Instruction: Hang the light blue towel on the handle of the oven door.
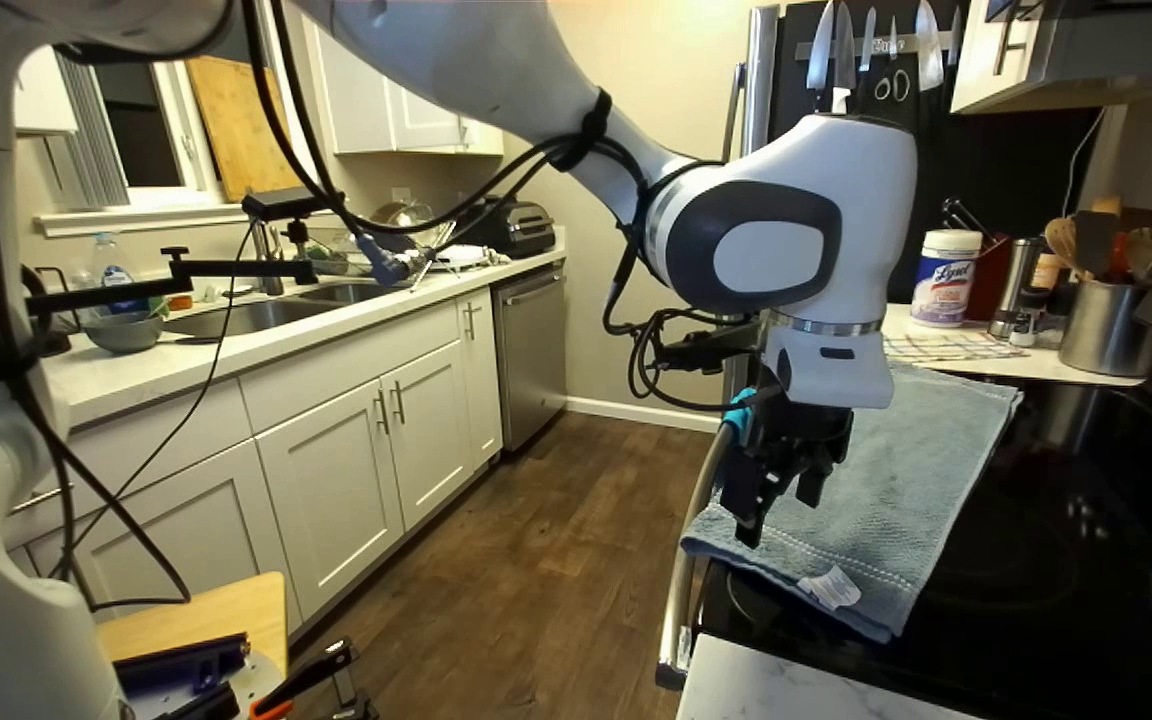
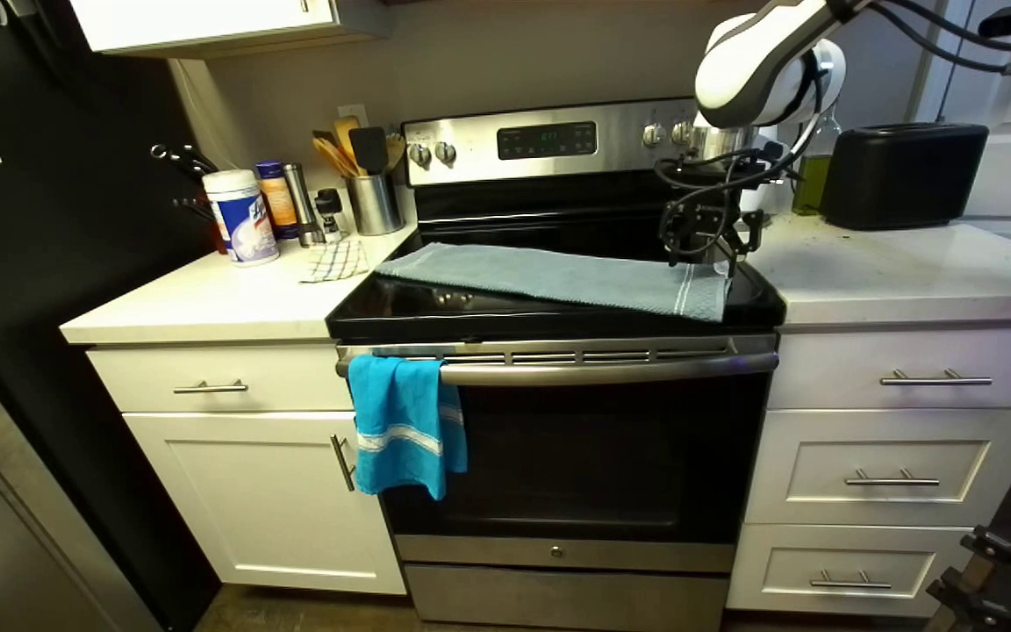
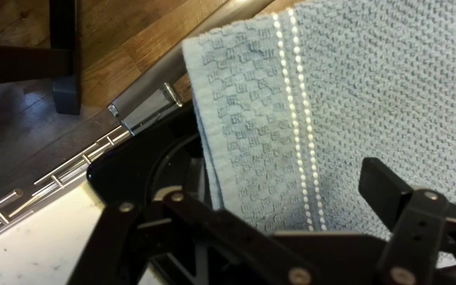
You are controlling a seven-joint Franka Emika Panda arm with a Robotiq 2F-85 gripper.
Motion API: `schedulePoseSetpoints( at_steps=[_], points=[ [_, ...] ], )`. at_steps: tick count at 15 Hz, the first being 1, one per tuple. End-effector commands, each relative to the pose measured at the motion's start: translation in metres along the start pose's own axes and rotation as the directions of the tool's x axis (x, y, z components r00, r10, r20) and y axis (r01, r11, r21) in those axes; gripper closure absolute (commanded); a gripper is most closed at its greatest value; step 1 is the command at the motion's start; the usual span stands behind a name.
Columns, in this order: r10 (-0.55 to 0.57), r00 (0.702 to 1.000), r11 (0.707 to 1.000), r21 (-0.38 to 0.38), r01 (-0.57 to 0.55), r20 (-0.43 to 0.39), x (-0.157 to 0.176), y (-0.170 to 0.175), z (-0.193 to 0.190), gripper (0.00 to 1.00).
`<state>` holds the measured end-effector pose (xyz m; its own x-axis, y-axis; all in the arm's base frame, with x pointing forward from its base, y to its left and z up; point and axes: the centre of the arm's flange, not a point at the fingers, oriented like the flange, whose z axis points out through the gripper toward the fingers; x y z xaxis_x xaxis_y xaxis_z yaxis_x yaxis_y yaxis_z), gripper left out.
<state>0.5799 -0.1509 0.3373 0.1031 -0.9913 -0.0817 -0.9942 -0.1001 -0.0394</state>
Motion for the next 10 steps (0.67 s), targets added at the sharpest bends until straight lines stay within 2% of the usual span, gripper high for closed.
schedulePoseSetpoints(
  at_steps=[1,10],
  points=[
    [0.024,0.999,0.999,0.049,-0.023,-0.024,-0.003,0.012,0.007,0.00],
    [0.016,0.997,0.995,0.101,-0.008,-0.076,-0.002,0.033,0.037,0.00]
  ],
)
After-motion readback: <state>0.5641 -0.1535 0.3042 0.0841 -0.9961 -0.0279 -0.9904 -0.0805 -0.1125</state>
